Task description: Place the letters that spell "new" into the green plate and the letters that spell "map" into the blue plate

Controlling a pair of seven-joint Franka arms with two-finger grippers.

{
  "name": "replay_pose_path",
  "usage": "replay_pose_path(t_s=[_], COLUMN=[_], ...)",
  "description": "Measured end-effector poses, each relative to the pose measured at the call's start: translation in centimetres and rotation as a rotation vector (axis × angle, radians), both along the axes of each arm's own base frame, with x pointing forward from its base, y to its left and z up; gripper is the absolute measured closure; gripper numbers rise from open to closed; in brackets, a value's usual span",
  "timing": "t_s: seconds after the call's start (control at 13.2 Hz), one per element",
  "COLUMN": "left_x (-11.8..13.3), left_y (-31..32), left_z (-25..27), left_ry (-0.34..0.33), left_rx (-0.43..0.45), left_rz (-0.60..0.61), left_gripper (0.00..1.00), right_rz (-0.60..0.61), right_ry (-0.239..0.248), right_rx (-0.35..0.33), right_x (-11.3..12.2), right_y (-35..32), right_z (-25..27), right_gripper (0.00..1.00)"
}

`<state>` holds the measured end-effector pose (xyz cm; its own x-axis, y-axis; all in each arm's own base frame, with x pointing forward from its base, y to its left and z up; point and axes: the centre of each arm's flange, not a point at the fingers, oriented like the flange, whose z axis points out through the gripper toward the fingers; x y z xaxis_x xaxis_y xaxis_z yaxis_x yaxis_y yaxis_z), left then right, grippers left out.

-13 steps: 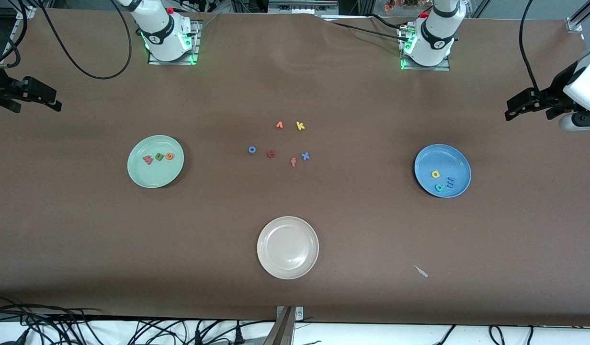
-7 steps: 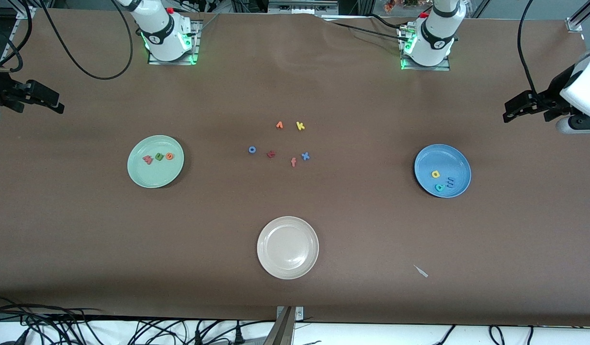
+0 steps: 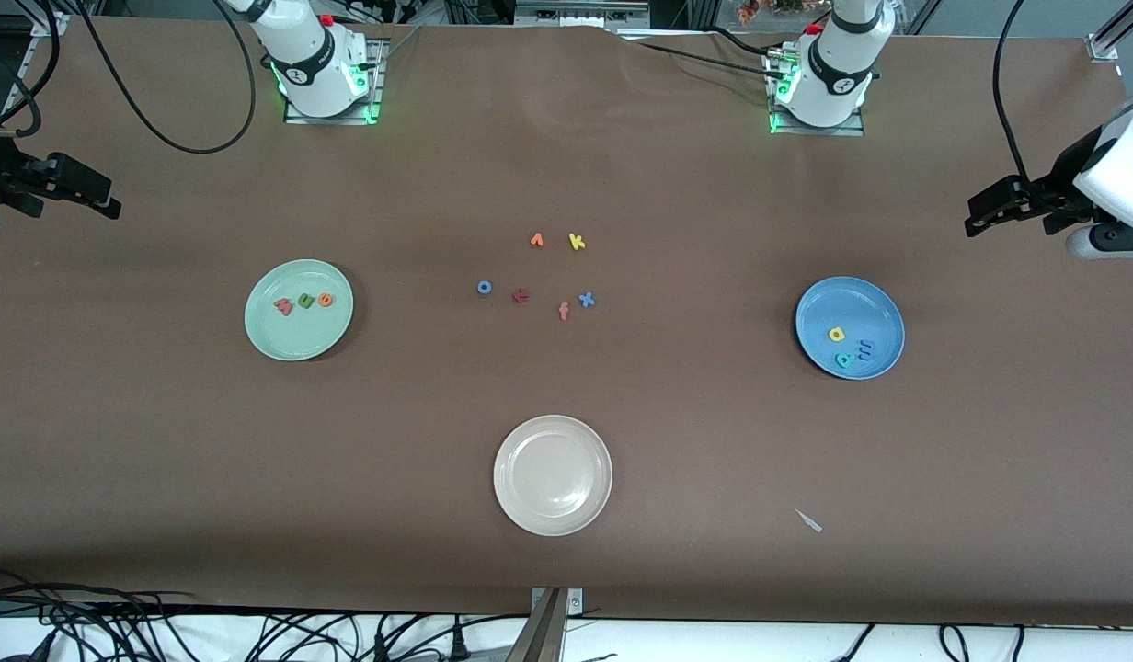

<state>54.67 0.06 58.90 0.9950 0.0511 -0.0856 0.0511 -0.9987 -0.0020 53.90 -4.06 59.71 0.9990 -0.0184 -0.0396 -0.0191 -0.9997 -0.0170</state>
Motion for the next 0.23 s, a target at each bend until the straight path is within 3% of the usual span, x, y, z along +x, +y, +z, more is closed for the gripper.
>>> replay_pose_path(t_s=[0.23], left_x=[0.05], left_y=[0.0], left_z=[-0.06], left_ry=[0.0], left_rx=[0.0], left_rz=[0.0], left_gripper=[0.0], right_rz=[0.002], right_ry=[0.003], right_rx=[0.0], right_x=[0.1], right_y=[0.11], right_z=[-0.17], right_gripper=[0.0])
